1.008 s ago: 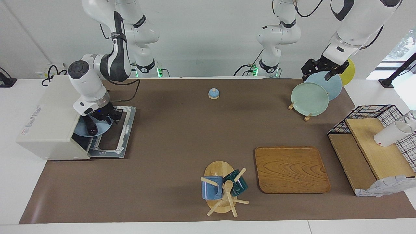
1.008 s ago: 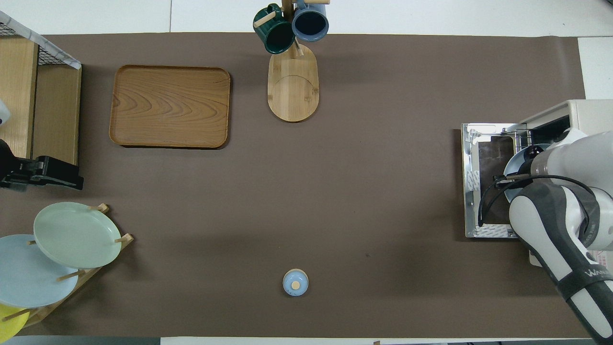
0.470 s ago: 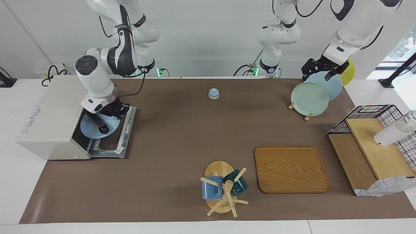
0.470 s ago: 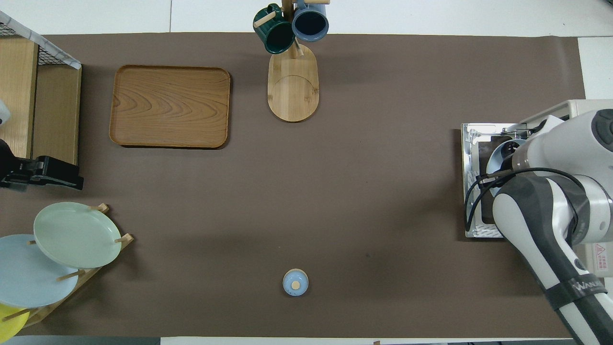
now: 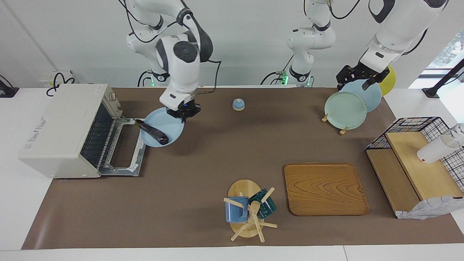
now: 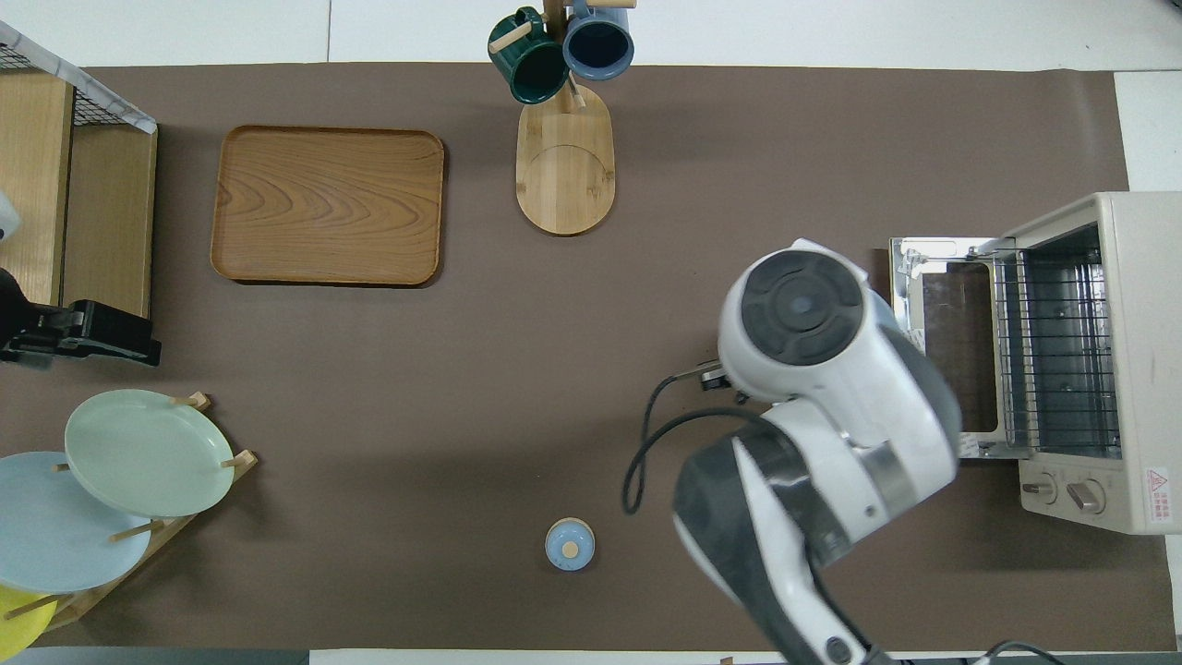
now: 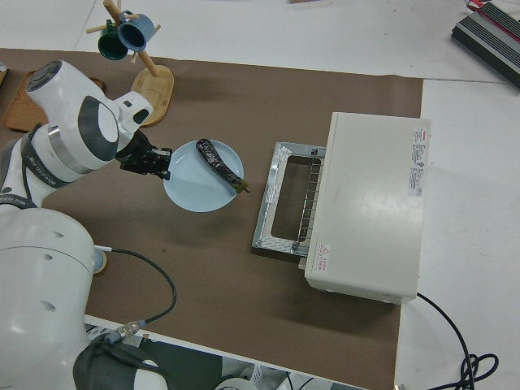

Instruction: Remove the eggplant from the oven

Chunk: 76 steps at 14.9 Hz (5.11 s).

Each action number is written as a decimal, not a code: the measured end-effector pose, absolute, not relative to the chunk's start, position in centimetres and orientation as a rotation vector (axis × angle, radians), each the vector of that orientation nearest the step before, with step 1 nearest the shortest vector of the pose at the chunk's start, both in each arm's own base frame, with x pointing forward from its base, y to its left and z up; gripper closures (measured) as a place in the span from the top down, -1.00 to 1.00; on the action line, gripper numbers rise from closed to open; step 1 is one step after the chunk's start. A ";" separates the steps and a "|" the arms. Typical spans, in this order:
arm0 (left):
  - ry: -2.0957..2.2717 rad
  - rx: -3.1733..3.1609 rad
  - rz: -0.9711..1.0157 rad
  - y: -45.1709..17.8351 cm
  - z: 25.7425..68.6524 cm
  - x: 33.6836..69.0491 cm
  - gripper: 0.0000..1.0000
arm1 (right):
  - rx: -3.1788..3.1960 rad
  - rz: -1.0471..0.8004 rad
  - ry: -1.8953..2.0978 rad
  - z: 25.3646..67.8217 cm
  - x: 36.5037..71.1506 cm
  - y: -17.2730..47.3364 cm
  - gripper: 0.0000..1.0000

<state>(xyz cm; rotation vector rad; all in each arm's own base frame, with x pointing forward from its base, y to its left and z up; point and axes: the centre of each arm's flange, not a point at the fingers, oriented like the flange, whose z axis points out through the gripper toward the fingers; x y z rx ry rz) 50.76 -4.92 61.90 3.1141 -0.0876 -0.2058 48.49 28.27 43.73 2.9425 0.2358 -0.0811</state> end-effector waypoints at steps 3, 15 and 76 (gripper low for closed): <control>-0.088 3.114 -0.206 -4.9 61.9 50.8 1.00 | 2.917 -0.050 0.116 41.5 46.5 37.1 -0.96; -0.088 3.114 -0.206 -4.9 61.9 50.8 1.00 | 3.100 0.107 -0.095 32.9 47.1 50.5 -0.95; -0.058 2.990 -0.058 -43.2 30.1 43.6 -0.36 | 2.934 -0.149 0.442 50.1 50.1 -6.7 -0.98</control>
